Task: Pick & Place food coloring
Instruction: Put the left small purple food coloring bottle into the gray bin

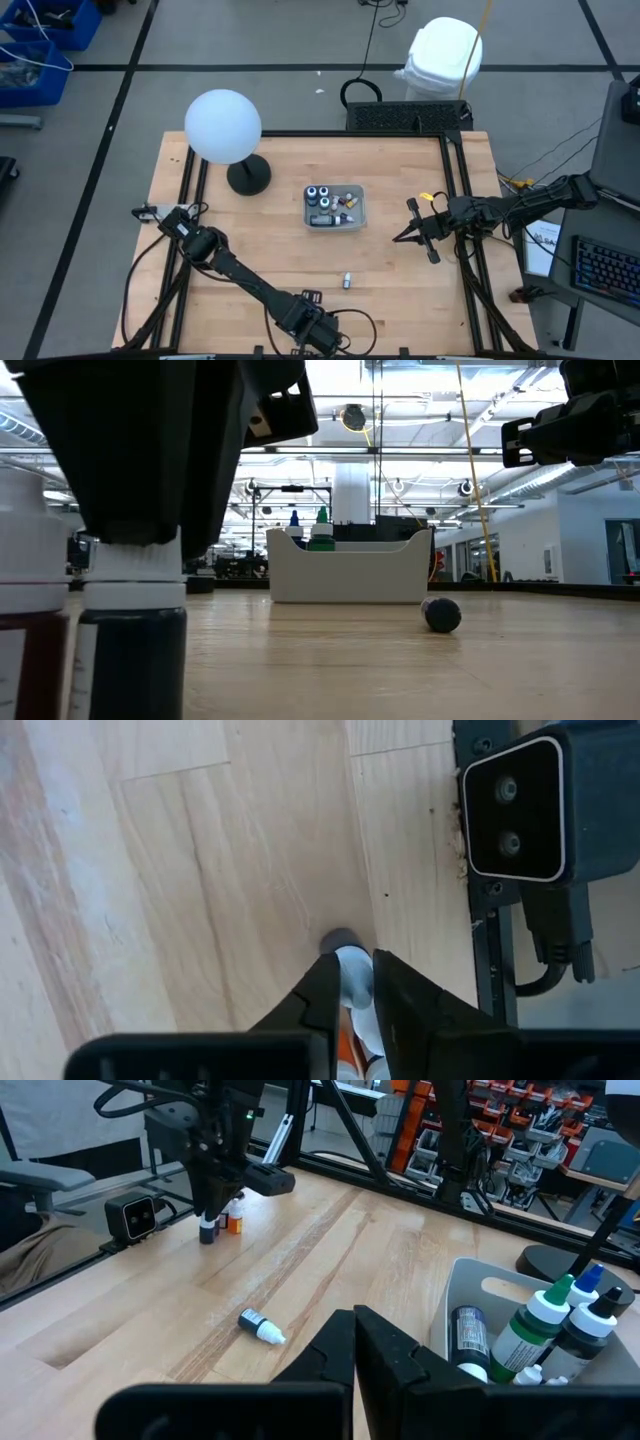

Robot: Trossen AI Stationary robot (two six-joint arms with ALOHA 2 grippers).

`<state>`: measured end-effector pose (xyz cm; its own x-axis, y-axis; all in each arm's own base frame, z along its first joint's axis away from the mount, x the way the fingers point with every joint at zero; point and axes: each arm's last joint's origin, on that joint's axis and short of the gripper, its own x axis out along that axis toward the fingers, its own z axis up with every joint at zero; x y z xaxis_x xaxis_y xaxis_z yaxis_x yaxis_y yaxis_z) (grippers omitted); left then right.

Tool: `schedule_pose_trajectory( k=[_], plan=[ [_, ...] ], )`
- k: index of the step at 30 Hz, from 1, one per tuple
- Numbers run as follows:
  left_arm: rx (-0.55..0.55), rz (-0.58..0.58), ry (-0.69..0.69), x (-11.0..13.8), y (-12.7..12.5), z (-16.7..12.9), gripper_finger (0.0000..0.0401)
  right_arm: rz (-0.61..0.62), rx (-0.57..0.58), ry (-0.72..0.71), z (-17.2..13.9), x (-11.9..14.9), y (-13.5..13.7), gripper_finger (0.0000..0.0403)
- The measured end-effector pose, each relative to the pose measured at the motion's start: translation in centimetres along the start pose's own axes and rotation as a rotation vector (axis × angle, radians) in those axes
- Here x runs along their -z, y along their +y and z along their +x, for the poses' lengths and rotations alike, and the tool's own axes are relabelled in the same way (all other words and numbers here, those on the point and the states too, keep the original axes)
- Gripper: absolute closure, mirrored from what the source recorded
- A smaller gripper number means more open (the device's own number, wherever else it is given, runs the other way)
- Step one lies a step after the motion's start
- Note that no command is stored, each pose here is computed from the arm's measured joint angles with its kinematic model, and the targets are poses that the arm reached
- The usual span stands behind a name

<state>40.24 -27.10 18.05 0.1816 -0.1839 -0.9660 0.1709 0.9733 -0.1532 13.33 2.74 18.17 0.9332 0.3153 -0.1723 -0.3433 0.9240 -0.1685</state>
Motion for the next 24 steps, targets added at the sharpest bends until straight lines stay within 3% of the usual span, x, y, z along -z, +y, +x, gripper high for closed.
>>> schedule_pose_trajectory(
  k=[11,17,20,24],
  plan=[
    [-0.028,0.08,-0.02,-0.6,1.3,-0.3,0.0356,-0.004,0.0,0.0,0.0,0.0,0.0,0.0403],
    [-0.037,0.172,-0.063,-2.4,3.1,-2.7,0.0353,-0.004,0.0,0.001,0.0,0.0,0.0,0.0403],
    [-0.103,0.224,-0.069,-3.2,4.6,-5.0,0.0356,-0.004,0.0,0.001,0.0,0.0,0.0,0.0403],
    [-0.293,0.273,-0.061,-4.1,8.2,-8.5,0.0352,-0.009,0.0,0.001,0.0,0.0,0.0,0.0403]
  ],
)
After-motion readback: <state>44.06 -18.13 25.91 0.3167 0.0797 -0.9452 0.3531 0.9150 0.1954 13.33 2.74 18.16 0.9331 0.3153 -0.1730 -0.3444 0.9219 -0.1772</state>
